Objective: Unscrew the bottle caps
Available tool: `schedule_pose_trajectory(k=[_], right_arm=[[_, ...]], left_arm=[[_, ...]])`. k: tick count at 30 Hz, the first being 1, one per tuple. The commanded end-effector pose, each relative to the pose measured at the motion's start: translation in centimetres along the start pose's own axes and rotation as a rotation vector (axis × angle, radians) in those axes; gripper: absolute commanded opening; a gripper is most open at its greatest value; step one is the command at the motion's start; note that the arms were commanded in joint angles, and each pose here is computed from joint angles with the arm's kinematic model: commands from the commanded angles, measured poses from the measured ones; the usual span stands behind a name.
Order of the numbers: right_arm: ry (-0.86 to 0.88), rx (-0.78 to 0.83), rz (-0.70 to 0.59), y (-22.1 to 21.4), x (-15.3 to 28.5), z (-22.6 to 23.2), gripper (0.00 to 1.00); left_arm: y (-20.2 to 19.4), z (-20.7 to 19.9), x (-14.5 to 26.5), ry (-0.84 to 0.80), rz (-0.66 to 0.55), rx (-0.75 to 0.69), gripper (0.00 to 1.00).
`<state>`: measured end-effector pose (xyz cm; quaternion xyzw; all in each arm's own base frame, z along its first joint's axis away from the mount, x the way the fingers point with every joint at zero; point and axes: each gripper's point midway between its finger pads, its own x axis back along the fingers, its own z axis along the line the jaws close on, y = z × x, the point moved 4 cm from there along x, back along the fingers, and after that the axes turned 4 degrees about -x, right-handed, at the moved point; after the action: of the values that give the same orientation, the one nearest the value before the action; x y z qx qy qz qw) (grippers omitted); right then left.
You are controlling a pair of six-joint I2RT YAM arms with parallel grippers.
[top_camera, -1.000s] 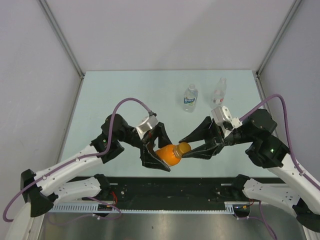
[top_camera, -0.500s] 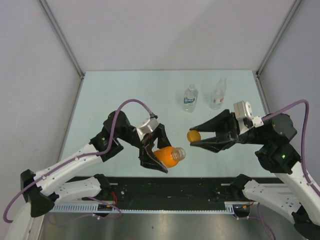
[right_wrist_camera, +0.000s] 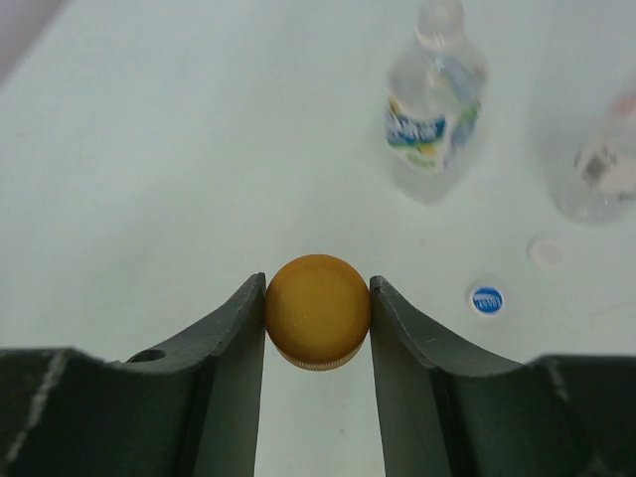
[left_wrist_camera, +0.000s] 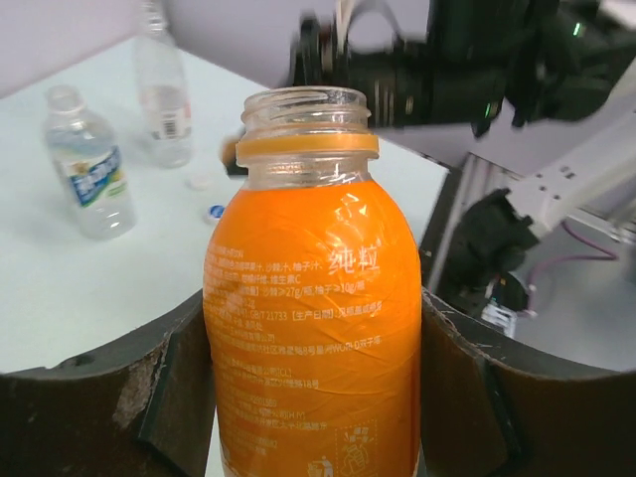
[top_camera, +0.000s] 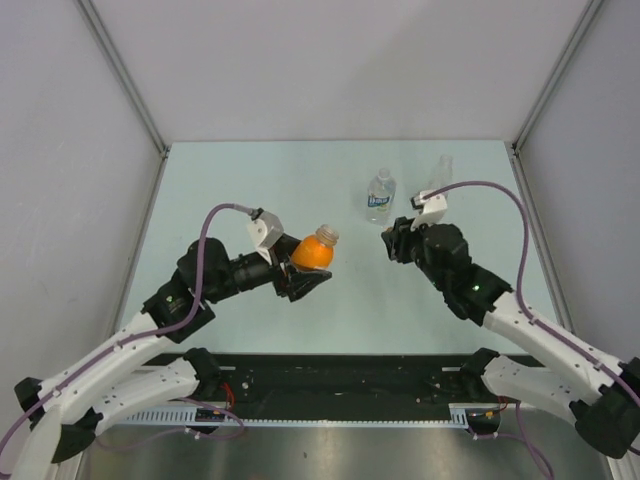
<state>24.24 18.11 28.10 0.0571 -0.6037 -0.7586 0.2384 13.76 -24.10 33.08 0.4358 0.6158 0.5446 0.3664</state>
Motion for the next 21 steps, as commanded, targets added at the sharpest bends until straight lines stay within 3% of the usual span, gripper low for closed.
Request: schedule_pose_trajectory(k=[1, 11, 21], right_arm=[[-0.2, -0.078, -0.072, -3.4, -2.5, -3.0, 0.0], [-0.293, -0.049, 0.078, -12.0, -8.5, -4.7, 0.0], [-0.364, -0.066, 0.206, -18.0, -11.0, -6.1, 0.0]], left_arm=[[0.1, 2.7, 2.1, 0.231, -0.048, -0.035, 0.0], [-0.7, 2.8, 4.1, 0.28, -0.062, -0.056, 0.0], [-1.0, 2.8, 4.4, 0.282, -0.059, -0.074, 0.0]])
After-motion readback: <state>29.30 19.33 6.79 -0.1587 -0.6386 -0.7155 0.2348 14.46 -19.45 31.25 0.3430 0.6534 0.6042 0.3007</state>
